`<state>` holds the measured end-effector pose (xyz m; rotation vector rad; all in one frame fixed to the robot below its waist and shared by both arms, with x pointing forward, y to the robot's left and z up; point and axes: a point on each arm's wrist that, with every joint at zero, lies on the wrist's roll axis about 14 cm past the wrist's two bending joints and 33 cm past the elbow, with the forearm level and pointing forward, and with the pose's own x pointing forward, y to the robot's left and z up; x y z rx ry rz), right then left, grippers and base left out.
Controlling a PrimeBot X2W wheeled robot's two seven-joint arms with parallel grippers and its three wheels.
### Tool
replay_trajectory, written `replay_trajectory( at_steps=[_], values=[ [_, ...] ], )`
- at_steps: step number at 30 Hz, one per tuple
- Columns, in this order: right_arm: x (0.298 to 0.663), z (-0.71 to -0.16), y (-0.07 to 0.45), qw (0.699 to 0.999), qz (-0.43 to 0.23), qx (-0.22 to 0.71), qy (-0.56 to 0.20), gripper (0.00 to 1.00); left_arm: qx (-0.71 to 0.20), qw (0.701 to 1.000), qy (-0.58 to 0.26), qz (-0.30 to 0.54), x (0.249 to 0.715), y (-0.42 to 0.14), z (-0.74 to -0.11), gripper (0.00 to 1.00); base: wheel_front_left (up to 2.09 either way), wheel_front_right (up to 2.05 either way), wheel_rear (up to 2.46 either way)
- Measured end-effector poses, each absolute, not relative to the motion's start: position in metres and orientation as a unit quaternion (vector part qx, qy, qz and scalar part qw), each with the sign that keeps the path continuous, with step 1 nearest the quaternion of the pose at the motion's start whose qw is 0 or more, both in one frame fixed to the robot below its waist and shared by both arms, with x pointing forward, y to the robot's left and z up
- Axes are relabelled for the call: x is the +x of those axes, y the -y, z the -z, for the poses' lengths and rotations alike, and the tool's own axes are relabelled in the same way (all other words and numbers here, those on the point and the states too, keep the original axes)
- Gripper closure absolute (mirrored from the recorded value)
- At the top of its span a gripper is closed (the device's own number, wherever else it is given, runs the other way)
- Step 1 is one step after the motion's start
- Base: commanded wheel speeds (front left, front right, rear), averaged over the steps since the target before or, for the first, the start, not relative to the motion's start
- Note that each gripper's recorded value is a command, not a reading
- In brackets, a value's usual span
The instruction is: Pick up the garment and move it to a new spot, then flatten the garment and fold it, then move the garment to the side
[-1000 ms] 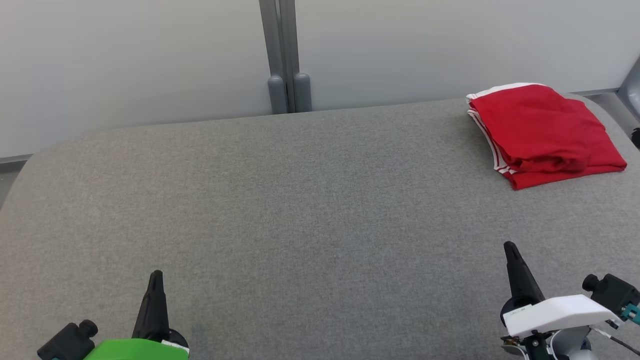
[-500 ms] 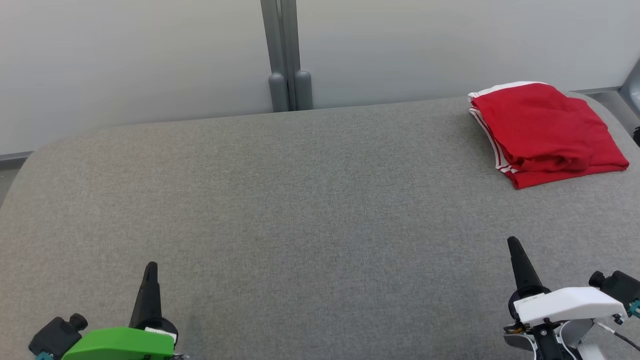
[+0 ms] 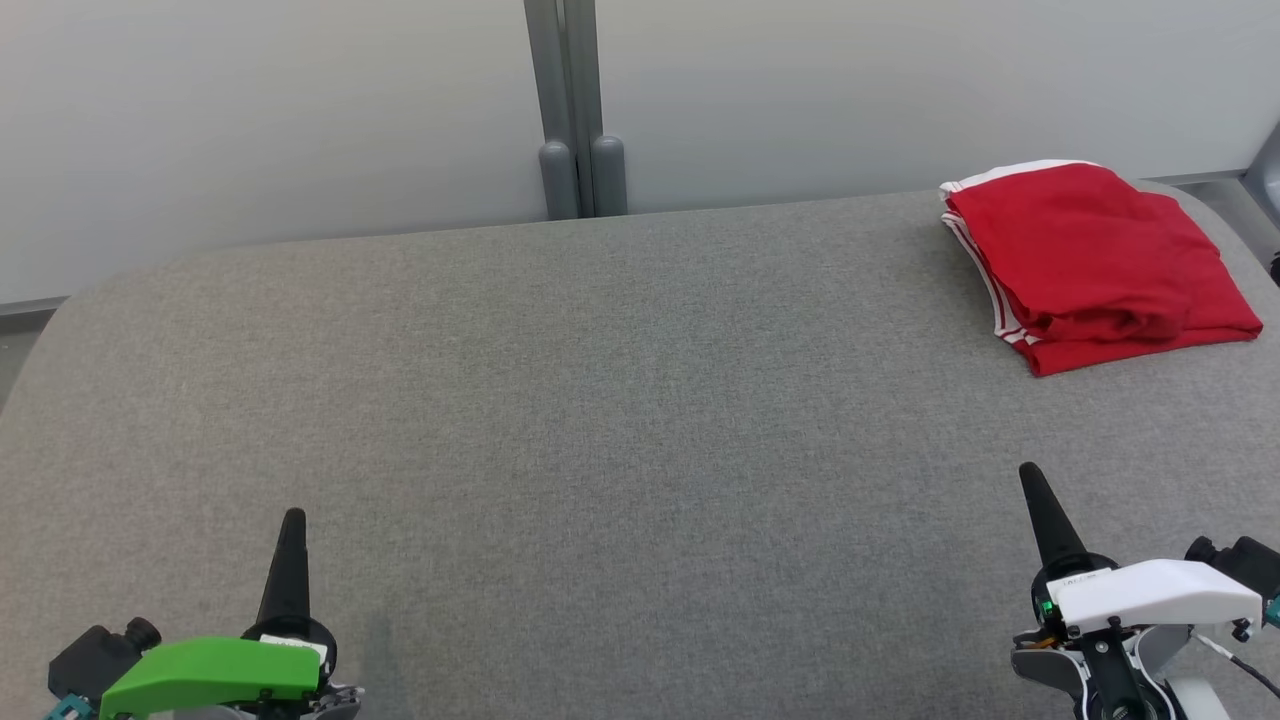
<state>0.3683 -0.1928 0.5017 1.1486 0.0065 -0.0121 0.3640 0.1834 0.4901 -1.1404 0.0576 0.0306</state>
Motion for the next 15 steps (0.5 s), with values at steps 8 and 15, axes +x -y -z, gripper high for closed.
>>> replay_trajectory(
  at_steps=[8, 15],
  values=[
    [0.3711, -0.5008, 0.1942, 0.819, 0.008, 0.574, -0.006, 1.00, -0.572, 0.819, -0.027, -0.015, 0.3678, -0.1854, -0.4909, 1.00, 0.00, 0.00, 0.00],
    [0.3738, -0.5010, 0.1956, 0.801, 0.009, 0.598, -0.006, 1.00, -0.597, 0.801, -0.025, -0.014, 0.3712, -0.1880, -0.4927, 1.00, 0.00, 0.00, 0.00]
  ],
)
